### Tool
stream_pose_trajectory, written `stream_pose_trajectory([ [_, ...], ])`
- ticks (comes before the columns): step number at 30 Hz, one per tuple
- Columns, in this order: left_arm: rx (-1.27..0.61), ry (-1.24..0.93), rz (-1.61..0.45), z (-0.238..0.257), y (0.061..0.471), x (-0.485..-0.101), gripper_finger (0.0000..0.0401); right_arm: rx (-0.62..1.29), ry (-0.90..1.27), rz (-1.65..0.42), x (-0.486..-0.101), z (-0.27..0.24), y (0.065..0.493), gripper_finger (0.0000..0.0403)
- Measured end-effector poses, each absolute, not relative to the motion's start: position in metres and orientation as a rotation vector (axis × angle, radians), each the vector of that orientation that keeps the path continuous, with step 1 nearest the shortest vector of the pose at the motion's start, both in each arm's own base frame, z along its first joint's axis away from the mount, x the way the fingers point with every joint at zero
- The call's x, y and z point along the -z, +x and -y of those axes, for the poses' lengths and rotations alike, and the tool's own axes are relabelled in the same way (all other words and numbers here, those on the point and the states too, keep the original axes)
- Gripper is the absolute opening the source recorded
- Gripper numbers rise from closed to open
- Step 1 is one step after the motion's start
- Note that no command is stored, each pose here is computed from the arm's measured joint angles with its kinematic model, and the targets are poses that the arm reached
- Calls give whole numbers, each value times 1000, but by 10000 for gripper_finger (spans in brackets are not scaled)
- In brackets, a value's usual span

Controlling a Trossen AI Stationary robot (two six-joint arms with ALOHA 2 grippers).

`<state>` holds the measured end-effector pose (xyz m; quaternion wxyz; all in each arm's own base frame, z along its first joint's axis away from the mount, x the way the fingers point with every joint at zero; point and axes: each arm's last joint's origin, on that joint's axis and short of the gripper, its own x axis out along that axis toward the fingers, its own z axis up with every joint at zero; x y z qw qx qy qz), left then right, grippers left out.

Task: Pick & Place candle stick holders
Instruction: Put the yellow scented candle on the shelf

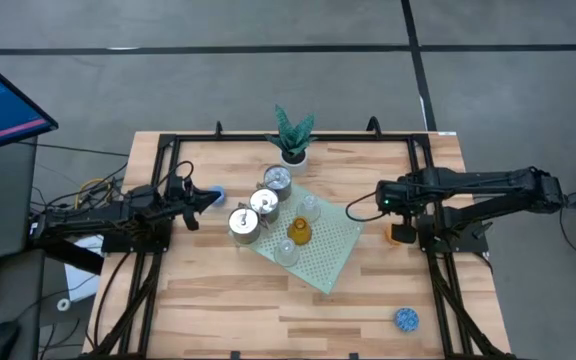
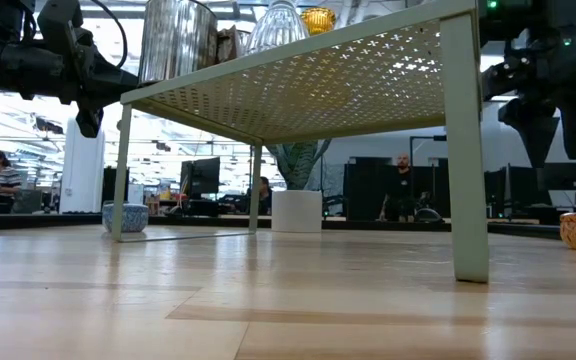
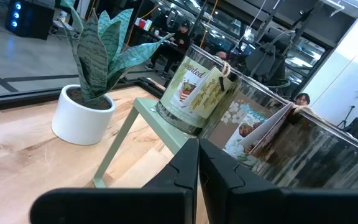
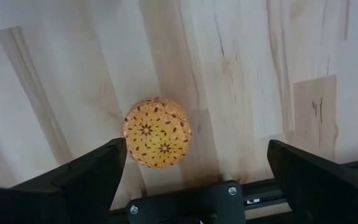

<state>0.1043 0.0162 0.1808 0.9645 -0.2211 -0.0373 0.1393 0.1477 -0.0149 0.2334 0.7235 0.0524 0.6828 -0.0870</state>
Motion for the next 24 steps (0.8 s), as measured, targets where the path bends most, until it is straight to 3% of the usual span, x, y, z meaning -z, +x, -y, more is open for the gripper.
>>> stream_pose_trajectory([
  [15,-282,-448,75,-16,104,-181,11,241,166,-1430,-233,20,156,379],
  [24,-282,-448,75,-16,104,-181,11,413,387,-1418,-233,27,153,379],
])
